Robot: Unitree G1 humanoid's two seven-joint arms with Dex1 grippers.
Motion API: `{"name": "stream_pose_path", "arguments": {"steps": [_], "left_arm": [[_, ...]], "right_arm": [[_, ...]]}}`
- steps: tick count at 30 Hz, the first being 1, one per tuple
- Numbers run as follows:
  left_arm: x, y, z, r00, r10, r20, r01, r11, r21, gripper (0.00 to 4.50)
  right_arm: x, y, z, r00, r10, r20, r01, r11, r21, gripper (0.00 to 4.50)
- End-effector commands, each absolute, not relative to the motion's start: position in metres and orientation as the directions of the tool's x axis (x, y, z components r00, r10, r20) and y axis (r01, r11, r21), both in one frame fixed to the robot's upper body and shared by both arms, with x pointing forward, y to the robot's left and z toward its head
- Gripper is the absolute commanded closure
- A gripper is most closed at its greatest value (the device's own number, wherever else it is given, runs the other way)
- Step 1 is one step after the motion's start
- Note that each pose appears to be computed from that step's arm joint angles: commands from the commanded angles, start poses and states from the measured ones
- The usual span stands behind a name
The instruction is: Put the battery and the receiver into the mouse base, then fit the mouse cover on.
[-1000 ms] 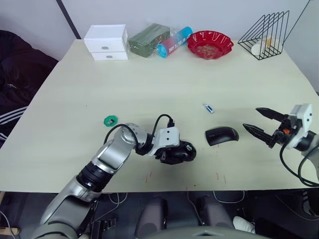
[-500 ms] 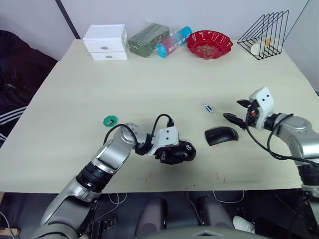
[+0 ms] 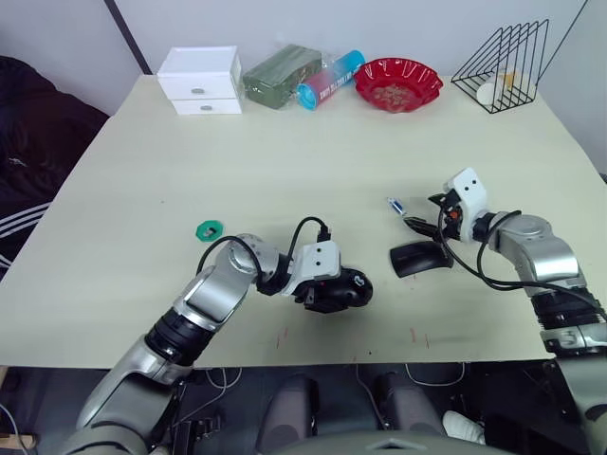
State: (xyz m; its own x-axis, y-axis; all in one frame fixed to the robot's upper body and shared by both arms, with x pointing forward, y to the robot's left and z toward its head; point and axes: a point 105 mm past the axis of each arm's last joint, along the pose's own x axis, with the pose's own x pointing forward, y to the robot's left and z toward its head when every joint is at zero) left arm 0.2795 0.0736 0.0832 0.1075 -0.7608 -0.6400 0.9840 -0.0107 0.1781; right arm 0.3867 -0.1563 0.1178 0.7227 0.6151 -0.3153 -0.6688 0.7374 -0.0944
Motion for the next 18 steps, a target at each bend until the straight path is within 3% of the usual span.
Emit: {"name": "stream_pose_path", "arguments": {"steps": [1, 13, 16, 18], "left_arm": [[0.275, 0.079, 0.067, 0.090, -0.731, -0.677, 0.992, 0.007, 0.124, 1.53], [0.275, 0.079, 0.066, 0.090, -0.731, -0.677, 0.992, 0.009, 0.123, 1.53], [0.274, 0.079, 0.066, 0.088, -0.730, -0.678, 0.992, 0.006, 0.123, 1.53], [0.273, 0.079, 0.066, 0.086, -0.729, -0.679, 0.992, 0.000, 0.125, 1.53]], "right_arm": [[0.396, -0.151, 0.129, 0.729, 0.626, -0.277, -0.677, 0.718, -0.160, 0.00], [0.414, -0.145, 0.119, 0.735, 0.613, -0.290, -0.667, 0.731, -0.146, 0.00], [0.414, -0.145, 0.118, 0.734, 0.611, -0.296, -0.667, 0.730, -0.147, 0.79], [0.414, -0.144, 0.117, 0.729, 0.615, -0.301, -0.672, 0.727, -0.141, 1.76]]}}
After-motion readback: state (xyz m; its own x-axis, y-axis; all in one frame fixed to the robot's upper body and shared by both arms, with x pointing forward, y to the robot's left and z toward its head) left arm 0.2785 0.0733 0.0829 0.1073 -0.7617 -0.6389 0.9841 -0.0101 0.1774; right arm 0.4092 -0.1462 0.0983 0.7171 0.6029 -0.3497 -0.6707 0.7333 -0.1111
